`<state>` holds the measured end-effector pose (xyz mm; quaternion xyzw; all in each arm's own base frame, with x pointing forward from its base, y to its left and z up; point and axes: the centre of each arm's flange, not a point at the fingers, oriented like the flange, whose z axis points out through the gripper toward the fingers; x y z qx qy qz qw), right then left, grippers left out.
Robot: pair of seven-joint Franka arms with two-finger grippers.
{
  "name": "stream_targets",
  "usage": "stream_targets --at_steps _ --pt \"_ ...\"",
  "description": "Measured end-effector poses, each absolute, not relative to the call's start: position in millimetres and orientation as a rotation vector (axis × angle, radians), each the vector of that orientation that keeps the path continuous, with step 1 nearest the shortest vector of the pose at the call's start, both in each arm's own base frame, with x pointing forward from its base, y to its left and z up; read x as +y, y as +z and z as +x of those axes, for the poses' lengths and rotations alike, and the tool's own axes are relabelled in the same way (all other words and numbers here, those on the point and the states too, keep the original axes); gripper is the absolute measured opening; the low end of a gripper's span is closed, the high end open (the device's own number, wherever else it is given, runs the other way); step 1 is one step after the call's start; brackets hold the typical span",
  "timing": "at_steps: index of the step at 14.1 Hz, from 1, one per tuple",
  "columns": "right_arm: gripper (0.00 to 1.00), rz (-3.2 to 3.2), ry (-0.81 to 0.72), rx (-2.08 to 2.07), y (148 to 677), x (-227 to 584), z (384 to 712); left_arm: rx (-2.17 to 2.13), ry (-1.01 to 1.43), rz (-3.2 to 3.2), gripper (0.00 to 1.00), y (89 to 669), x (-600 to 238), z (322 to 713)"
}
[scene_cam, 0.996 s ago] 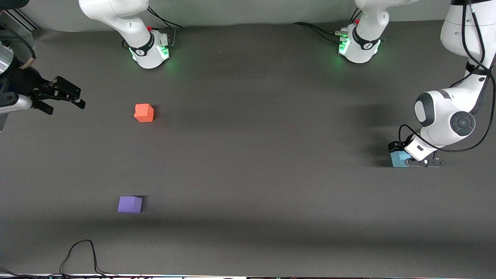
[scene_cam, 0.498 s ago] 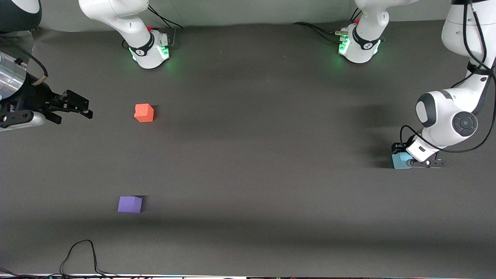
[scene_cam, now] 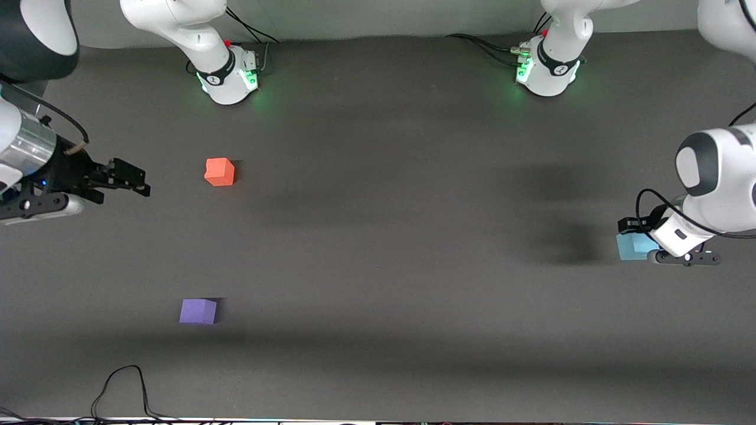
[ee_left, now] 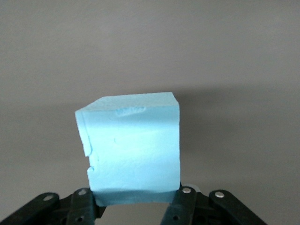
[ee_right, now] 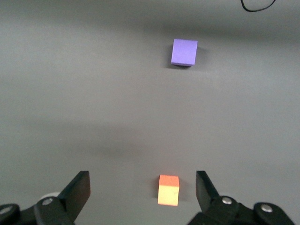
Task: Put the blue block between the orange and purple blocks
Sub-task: 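Carry the blue cube with the left gripper toward the table middle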
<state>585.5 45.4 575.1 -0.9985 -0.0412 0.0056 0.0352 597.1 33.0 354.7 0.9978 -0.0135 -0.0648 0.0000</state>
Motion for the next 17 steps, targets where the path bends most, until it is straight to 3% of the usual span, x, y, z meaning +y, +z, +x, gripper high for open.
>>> stream_targets --at_steps 5,10,17 --pt "1.0 -3.07 0.019 -0.12 571 44 589 0.077 -0.141 3.152 0.51 381 -224 575" --pt "1.0 -3.073 0.018 -0.09 572 32 589 0.142 -0.082 3.128 0.51 323 -438 532" --pt "1.0 -3.073 0.02 -0.084 572 30 589 0.056 0.026 3.12 0.51 217 -565 440"
